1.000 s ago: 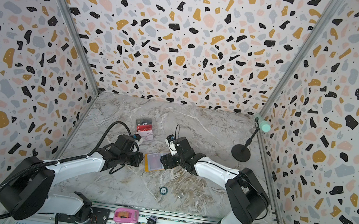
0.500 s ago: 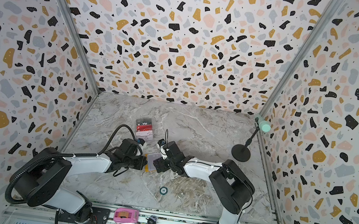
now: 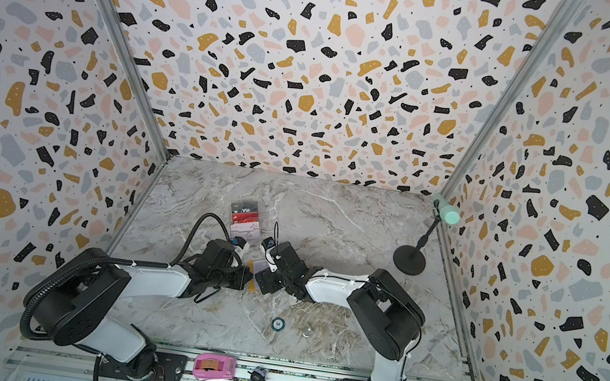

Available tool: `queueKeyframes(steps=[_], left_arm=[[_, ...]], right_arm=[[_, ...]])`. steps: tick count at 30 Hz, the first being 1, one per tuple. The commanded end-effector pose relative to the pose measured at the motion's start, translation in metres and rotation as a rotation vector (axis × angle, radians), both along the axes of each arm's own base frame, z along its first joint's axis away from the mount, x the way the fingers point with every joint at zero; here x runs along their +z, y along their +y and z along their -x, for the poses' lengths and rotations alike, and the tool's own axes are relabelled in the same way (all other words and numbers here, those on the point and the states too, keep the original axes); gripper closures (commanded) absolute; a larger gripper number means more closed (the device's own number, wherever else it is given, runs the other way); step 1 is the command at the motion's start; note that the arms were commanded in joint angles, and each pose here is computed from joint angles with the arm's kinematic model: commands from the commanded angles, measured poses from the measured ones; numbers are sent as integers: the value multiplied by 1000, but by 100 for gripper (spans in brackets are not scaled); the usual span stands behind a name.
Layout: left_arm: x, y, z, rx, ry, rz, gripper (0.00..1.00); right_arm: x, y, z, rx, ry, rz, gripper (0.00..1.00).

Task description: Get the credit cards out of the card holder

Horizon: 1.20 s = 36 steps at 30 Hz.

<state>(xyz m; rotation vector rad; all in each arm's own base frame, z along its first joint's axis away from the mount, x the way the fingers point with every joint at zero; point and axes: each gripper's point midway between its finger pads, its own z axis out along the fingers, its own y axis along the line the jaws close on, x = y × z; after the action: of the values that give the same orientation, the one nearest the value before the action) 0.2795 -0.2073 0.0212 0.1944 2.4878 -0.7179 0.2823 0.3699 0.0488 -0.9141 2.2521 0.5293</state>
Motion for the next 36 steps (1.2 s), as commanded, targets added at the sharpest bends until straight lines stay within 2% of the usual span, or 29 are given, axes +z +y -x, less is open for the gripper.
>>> queueKeyframes(steps=[1, 11, 16, 23, 36], left_arm=[[-26, 8, 20, 0, 85, -37, 100], [-29, 12, 23, 8, 91, -47, 100], [-33, 13, 26, 4, 99, -53, 100], [-35, 13, 25, 3, 101, -58, 100], [-36, 13, 25, -8, 103, -74, 100]], right_arm=[[1, 4, -6, -17, -14, 5, 16], [-18, -4, -6, -50, 10, 52, 26], [-19, -7, -4, -59, 12, 51, 37], [-14, -12, -7, -87, -6, 50, 48], [-1, -36, -22, -210, -58, 93, 50]])
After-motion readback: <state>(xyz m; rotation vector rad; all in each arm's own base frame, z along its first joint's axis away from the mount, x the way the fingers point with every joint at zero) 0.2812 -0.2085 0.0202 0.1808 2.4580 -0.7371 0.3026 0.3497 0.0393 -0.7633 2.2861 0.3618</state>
